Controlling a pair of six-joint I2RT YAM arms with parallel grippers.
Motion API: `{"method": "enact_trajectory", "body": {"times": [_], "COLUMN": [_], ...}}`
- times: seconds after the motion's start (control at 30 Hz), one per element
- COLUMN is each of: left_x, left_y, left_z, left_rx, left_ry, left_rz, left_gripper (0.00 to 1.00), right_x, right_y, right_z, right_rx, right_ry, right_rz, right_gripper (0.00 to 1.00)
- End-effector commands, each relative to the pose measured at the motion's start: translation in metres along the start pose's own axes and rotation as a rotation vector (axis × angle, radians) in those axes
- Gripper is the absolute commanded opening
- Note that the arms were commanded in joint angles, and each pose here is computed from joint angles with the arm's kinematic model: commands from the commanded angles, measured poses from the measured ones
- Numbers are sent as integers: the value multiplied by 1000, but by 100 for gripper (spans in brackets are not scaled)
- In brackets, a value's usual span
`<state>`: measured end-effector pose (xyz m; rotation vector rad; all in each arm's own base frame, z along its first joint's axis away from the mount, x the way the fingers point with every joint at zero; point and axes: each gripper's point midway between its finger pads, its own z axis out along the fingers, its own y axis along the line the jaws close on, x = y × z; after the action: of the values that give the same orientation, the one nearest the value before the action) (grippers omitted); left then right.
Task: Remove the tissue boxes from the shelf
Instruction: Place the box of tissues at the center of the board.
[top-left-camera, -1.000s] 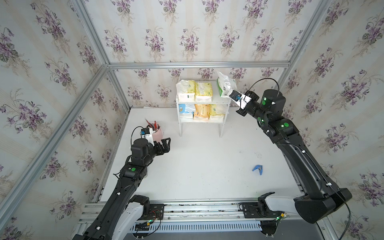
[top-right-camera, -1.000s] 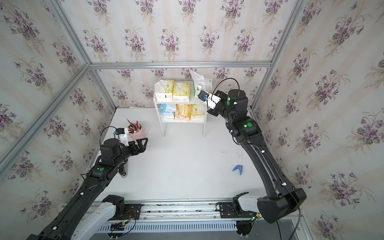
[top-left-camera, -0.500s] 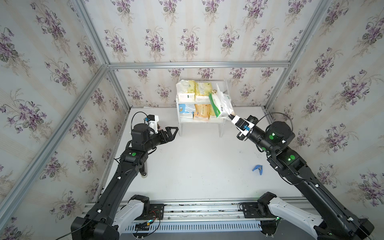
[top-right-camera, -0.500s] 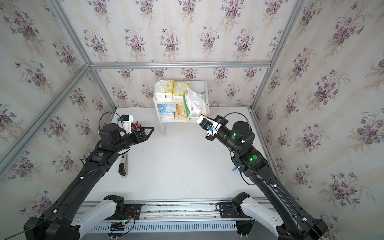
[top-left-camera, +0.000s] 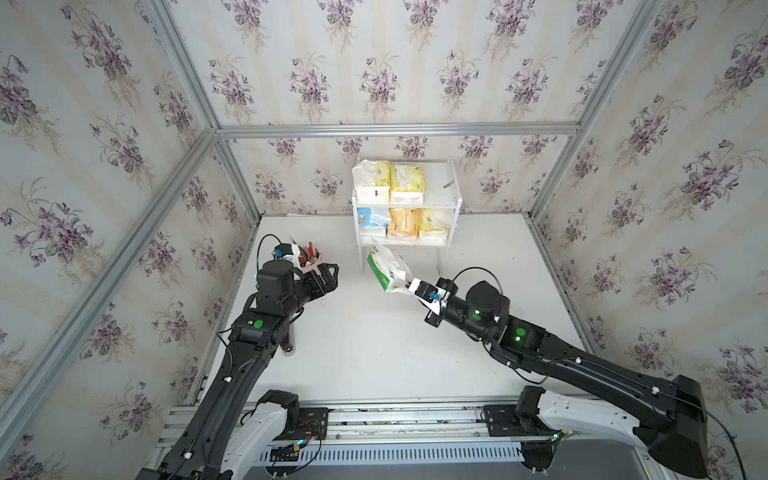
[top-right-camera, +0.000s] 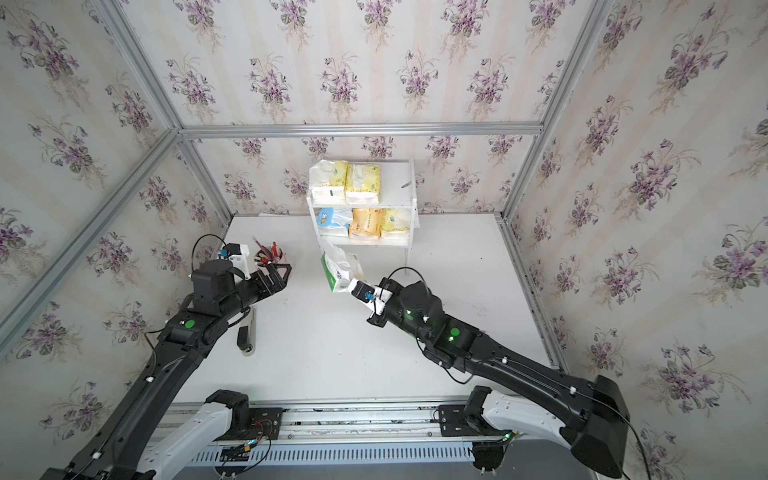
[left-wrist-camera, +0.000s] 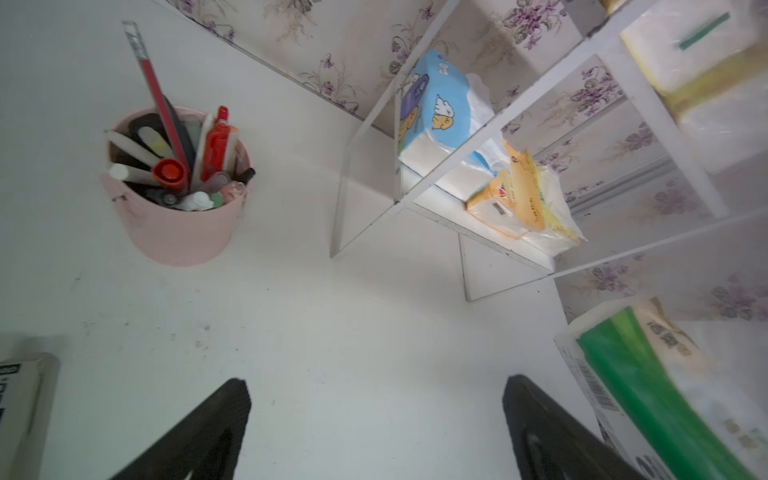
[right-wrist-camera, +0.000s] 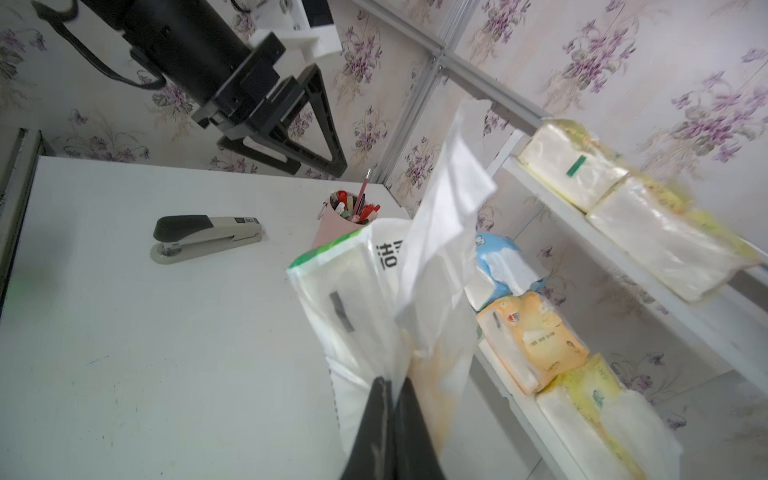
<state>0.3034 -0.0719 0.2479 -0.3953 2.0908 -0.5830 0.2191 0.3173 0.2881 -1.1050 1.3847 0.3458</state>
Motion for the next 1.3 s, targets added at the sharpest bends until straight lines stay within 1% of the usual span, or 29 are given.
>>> {"method": "enact_trajectory", "body": {"times": [0.0, 0.07, 0.17, 0.27, 0.4, 0.6, 0.73, 0.87, 1.0, 1.27], "left_x": [-1, -1, 0, 1, 2, 5, 4, 3, 3, 3], "left_y": [35, 44, 50, 53, 57, 62, 63, 64, 65, 66], "left_z": [-7, -10, -14, -16, -19, -22, -24, -25, -24, -25], "left_rx": [-184, -229, -258, -272, -288, -305, -314, -319, -323, -330], "left_ry": [-37, -46, -53, -60, -63, -64, -69, -73, -72, -71], "left_rz": [14, 16, 21, 22, 26, 32, 37, 39, 42, 48], "left_gripper": [99, 99, 99, 99, 99, 99, 99, 99, 99, 99], "right_x": [7, 22, 44, 64, 93, 124, 141, 150, 157, 164], "right_y": [7, 26, 48, 61, 77, 99, 111, 120, 128, 142], "right_z": [22, 39, 62, 82, 110, 139, 152, 160, 166, 168], "right_rx": [65, 39, 8, 0, 8, -13, -24, -38, -57, -107], "right_ry": [21, 63, 118, 169, 272, 358, 407, 435, 443, 443], "right_rz": [110, 133, 151, 158, 142, 129, 109, 109, 108, 80], "right_gripper": [0, 0, 0, 0, 0, 0, 0, 1, 6, 8]}}
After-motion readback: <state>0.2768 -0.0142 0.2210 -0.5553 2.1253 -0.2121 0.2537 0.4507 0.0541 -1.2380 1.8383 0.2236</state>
